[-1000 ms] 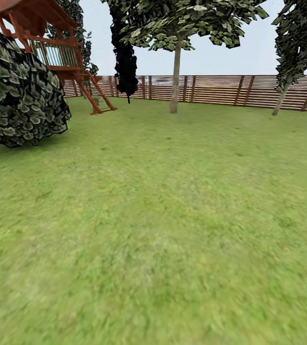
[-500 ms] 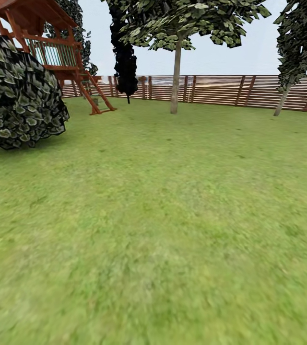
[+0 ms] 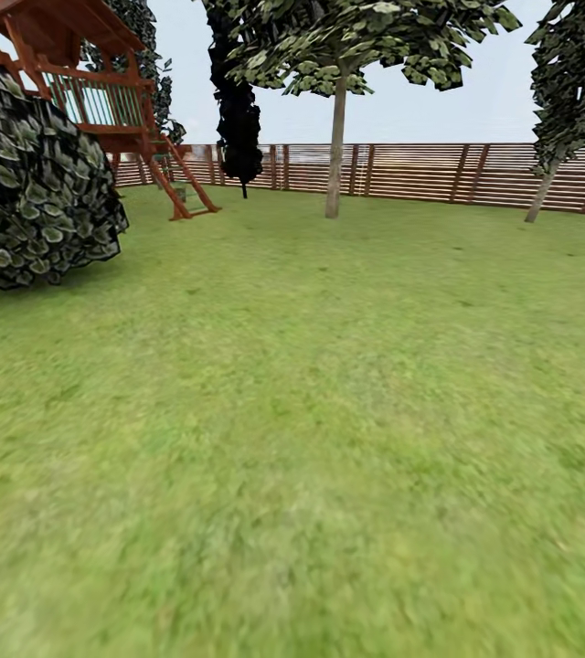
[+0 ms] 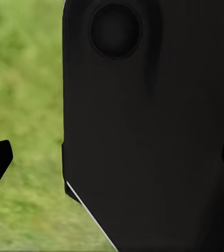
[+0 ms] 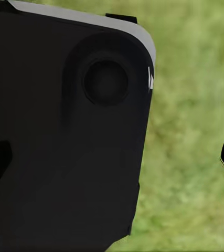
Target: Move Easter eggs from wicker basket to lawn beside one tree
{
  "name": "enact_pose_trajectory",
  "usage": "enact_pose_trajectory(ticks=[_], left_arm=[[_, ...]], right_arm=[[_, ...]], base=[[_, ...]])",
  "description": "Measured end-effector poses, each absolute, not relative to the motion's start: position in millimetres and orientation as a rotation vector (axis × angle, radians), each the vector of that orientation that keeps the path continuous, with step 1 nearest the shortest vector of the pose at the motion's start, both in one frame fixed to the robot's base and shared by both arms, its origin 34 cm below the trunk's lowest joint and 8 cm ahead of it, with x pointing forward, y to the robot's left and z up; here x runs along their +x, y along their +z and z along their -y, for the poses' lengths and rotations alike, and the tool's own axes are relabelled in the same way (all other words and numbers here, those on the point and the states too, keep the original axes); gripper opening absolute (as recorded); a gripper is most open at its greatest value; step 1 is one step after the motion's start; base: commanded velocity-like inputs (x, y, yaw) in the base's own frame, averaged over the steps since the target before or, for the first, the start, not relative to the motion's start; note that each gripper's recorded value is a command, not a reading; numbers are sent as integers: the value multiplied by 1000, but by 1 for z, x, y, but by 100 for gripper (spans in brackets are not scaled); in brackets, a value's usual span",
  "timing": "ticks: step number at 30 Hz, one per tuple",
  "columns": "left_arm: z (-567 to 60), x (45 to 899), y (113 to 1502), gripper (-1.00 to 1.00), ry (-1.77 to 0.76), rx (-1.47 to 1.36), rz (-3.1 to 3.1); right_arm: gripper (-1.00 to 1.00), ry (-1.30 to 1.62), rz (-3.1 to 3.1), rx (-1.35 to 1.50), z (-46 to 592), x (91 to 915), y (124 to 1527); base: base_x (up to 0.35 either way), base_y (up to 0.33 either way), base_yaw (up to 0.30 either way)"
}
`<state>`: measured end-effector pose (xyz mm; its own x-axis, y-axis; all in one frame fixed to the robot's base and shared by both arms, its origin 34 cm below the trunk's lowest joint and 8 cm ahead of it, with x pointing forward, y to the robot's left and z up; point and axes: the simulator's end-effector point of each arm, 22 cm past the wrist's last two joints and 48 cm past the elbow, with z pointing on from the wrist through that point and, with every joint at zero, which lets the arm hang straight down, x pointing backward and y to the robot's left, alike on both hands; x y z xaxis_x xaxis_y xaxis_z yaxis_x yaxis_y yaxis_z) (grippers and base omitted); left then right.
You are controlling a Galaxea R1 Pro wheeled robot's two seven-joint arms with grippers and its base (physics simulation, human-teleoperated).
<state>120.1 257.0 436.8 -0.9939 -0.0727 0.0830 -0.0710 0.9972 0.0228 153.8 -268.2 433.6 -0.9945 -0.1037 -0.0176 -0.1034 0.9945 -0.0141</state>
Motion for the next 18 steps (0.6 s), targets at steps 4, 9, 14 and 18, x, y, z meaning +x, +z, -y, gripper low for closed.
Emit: enact_pose_trajectory(ticks=[4,9,14,18], left_arm=[[-257,120,437,100,-31,110,3056],[-257,120,437,100,-32,111,3056],[-257,120,437,100,-32,112,3055],[-259,120,437,100,-36,112,3056]], right_arm=[[100,-21,-3119,-161,268,154,434],[100,-21,-3119,-161,268,154,434],[100,-21,-3119,-160,268,154,434],[100,-21,-3119,-160,268,154,434]], base=[[327,0,0],[328,0,0],[328,0,0],[328,0,0]])
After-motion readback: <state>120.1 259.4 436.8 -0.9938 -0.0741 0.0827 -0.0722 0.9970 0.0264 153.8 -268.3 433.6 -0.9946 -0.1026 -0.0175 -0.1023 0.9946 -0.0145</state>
